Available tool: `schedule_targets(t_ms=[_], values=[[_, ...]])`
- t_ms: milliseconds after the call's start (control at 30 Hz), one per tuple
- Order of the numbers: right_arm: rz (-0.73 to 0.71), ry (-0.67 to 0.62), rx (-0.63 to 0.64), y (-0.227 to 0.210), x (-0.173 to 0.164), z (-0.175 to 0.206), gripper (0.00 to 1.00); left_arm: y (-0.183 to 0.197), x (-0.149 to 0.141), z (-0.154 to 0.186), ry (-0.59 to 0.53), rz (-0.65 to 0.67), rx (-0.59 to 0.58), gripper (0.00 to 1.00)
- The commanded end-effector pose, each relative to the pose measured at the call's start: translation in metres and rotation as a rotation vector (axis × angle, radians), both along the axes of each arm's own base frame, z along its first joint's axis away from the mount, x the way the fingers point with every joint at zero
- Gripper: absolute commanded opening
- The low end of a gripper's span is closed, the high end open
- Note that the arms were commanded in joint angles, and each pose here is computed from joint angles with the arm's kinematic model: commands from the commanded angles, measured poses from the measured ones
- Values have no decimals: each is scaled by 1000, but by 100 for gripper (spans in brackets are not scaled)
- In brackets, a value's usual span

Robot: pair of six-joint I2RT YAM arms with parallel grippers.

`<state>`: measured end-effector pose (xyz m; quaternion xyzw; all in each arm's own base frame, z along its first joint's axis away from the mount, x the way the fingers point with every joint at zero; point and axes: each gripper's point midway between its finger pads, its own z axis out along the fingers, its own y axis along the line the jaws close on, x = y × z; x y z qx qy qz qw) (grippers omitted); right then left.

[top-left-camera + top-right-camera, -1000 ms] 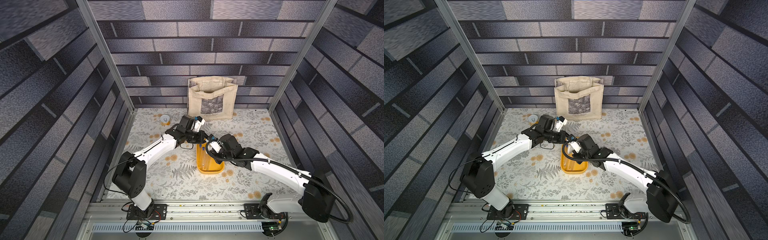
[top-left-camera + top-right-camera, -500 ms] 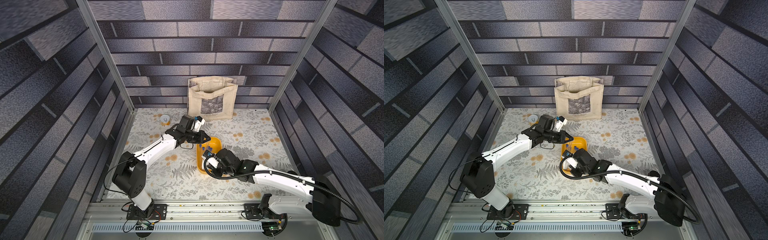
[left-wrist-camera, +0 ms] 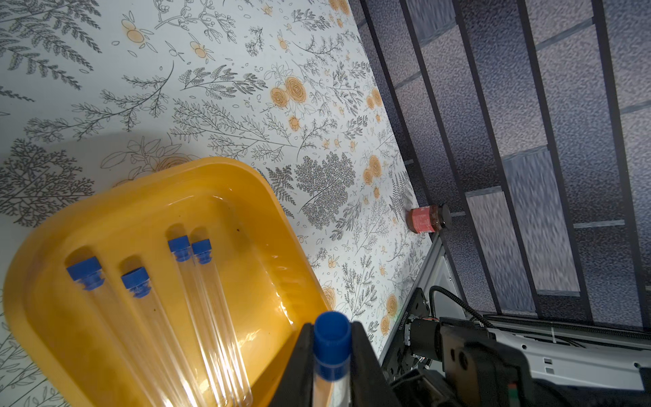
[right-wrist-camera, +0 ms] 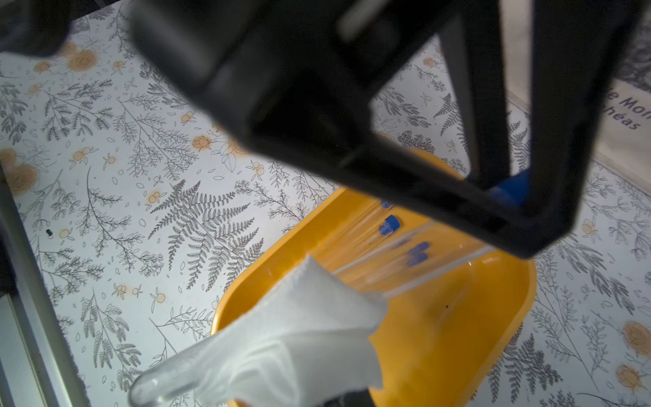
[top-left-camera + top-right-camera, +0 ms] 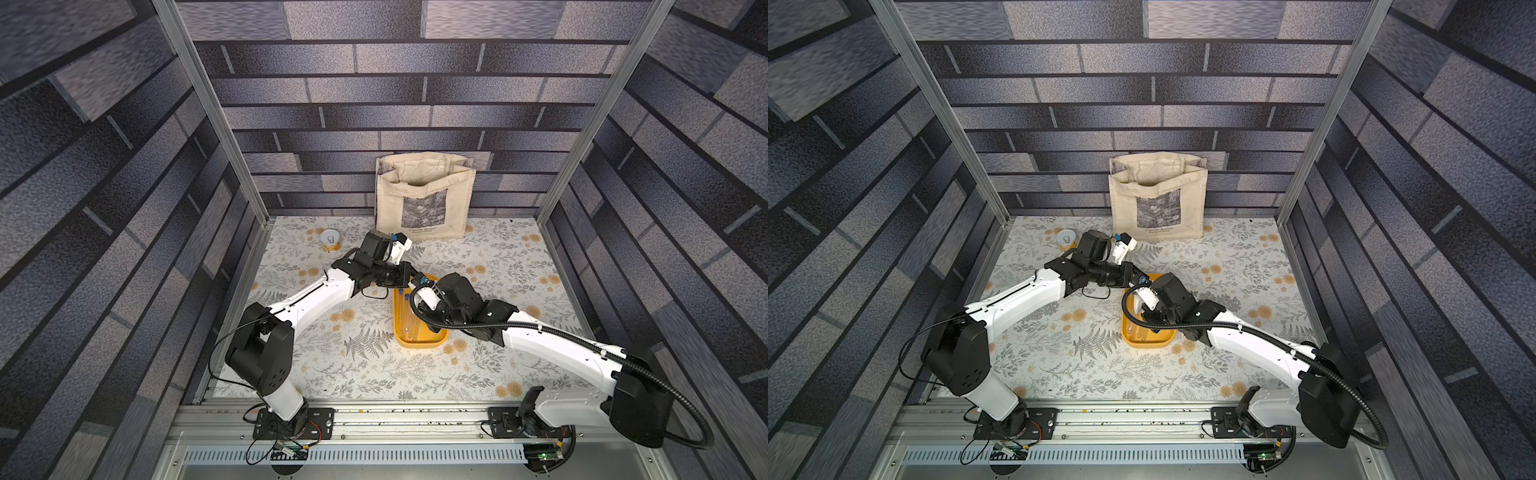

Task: Wipe the exteriors of test tubes
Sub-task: Wipe the dirt from the test tube.

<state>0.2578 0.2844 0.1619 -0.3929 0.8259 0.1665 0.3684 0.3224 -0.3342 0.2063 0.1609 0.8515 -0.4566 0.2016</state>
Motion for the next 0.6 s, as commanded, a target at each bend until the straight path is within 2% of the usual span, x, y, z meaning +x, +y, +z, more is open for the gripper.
schedule_targets(t_ms=[0, 233, 567], values=[[-26, 4, -1, -2, 15, 11, 0, -5, -5, 2, 12, -26, -18, 18], [-75, 6, 3, -10, 23, 10, 0, -5, -6, -1, 17, -28, -17, 18], [7, 30, 35, -5, -6, 1, 0, -6, -4, -1, 16, -25, -19, 18]])
